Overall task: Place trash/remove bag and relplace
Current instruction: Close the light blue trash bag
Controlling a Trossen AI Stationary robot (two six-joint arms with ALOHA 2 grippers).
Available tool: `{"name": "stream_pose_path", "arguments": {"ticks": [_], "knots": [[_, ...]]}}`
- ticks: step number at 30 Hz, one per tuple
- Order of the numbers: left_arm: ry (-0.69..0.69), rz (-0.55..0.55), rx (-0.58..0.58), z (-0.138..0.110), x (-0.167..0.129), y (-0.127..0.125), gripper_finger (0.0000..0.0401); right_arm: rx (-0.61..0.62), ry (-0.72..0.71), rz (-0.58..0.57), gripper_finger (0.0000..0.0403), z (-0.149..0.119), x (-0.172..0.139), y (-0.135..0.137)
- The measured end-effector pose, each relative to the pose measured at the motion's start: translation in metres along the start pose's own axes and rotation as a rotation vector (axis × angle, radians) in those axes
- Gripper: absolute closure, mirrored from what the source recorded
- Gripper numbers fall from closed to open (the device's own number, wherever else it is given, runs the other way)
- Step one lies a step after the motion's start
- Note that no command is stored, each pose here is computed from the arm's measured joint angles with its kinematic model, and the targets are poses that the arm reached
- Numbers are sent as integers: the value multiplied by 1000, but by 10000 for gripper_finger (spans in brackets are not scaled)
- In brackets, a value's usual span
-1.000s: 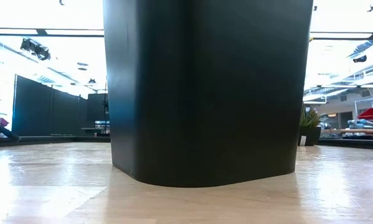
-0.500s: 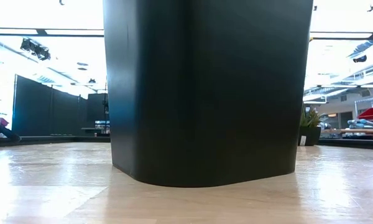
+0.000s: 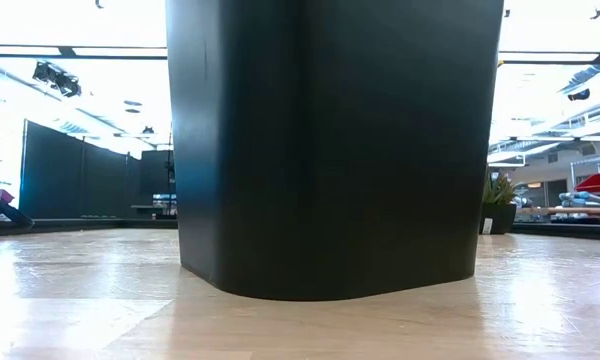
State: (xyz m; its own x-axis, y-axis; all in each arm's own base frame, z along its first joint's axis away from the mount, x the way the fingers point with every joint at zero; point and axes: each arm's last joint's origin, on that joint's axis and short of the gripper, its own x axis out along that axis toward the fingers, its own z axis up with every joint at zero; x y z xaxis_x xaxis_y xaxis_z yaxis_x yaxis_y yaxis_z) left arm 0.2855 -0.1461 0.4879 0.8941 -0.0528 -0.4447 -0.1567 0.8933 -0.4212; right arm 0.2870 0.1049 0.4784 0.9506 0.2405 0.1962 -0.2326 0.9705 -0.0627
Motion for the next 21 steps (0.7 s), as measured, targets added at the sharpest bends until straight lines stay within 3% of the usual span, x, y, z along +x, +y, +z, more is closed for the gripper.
{"name": "stream_pose_path", "arguments": {"ticks": [4, 7, 16, 21], "knots": [[-33, 40, 17, 1, 0, 1, 335, 214, -70, -30, 238, 23, -21, -14], [-73, 87, 16, 2, 1, 2, 342, 368, -110, -52, 221, 36, -36, -25], [-120, 143, 150, 7, 19, 5, 348, 317, -62, -147, 232, 38, -50, -31], [-261, 103, 220, 27, 23, 4, 348, 306, -44, -163, 258, 33, -44, -31]]}}
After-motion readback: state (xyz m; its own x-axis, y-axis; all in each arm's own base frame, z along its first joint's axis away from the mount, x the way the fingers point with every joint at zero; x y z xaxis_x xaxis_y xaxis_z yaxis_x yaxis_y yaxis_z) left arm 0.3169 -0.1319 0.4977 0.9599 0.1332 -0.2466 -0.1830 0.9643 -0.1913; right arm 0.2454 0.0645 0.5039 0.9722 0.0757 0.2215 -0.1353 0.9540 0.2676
